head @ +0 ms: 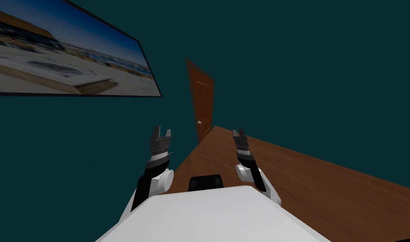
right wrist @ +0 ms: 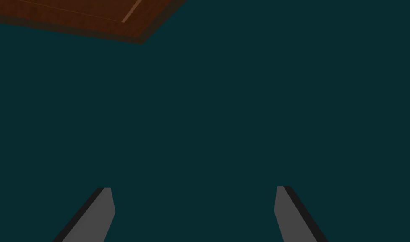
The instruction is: Pull the door open
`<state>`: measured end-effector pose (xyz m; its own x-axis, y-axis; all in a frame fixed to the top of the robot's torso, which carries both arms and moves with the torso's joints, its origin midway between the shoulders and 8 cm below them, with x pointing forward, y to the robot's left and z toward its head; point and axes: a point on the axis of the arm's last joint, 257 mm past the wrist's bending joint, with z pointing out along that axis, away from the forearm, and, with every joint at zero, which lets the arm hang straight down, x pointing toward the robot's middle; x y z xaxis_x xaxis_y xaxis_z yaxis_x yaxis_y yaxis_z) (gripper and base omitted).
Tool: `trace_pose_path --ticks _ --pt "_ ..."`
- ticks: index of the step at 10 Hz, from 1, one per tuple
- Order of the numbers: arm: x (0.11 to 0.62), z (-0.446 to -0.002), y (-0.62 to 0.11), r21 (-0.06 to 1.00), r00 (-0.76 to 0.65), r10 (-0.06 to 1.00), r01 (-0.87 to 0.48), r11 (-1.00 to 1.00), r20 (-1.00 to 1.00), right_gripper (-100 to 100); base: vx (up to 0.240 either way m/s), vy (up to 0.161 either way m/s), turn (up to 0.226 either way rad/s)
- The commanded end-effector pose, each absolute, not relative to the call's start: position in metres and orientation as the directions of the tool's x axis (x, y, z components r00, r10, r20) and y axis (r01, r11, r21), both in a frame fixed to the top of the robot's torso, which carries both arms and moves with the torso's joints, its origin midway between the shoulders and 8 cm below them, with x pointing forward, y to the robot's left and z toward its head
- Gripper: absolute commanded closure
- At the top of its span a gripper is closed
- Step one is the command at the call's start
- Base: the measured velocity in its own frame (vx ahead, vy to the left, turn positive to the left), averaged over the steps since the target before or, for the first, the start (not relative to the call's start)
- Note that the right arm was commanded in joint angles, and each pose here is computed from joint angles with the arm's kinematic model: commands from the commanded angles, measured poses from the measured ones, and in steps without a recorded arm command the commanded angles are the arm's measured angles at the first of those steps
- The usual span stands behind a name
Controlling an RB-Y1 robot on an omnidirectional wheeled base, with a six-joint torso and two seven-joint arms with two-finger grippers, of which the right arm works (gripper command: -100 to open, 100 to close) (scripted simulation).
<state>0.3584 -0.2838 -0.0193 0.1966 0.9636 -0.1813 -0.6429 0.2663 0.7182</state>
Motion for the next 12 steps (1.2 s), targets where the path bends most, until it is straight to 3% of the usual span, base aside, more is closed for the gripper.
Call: trace_pose_path --ticks 1,12 --pt "0.364 -0.033 -0.283 0.716 0.223 0.943 -0.614 0.333 -0.247 -100 0.148 -0.037 0.175" --pt "0.388 -0.098 -0.286 0.649 0.294 0.802 -0.475 0.594 -0.52 -100 0.108 -0.017 0.107"
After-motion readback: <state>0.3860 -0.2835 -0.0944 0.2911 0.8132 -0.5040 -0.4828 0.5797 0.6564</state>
